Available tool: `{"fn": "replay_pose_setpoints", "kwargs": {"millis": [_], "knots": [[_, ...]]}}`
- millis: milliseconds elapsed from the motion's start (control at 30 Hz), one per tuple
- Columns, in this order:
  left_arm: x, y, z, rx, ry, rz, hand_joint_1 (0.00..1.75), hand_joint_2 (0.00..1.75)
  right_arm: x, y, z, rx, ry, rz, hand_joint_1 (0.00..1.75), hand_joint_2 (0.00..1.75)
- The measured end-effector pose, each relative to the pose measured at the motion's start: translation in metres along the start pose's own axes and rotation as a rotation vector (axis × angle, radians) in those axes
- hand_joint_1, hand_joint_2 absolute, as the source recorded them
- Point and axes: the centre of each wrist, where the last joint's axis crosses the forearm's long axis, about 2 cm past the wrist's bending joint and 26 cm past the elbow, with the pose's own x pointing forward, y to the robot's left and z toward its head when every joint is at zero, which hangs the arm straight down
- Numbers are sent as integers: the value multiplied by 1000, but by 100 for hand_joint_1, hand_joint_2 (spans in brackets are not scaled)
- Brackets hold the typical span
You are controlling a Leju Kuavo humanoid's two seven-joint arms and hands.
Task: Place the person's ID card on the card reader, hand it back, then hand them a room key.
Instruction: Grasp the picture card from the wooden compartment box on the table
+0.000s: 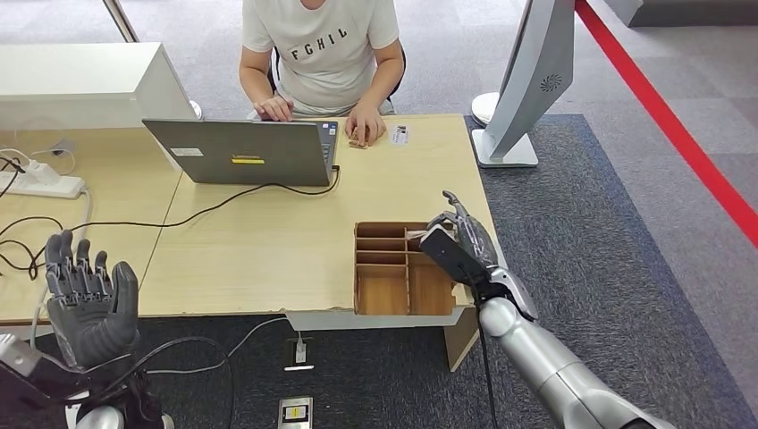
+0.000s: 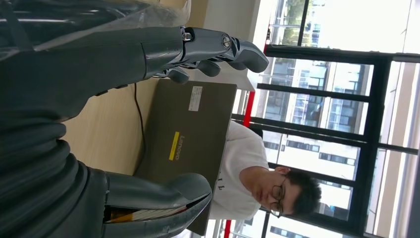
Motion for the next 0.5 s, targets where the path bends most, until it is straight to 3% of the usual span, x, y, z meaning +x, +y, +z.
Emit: {"fn": "replay_pose_setpoints", "kwargs": {"millis": [500], "knots": [[-1,3,1,22,4,11,0,175,43,-27,-9,-145,-130,-35,175,175]]}}
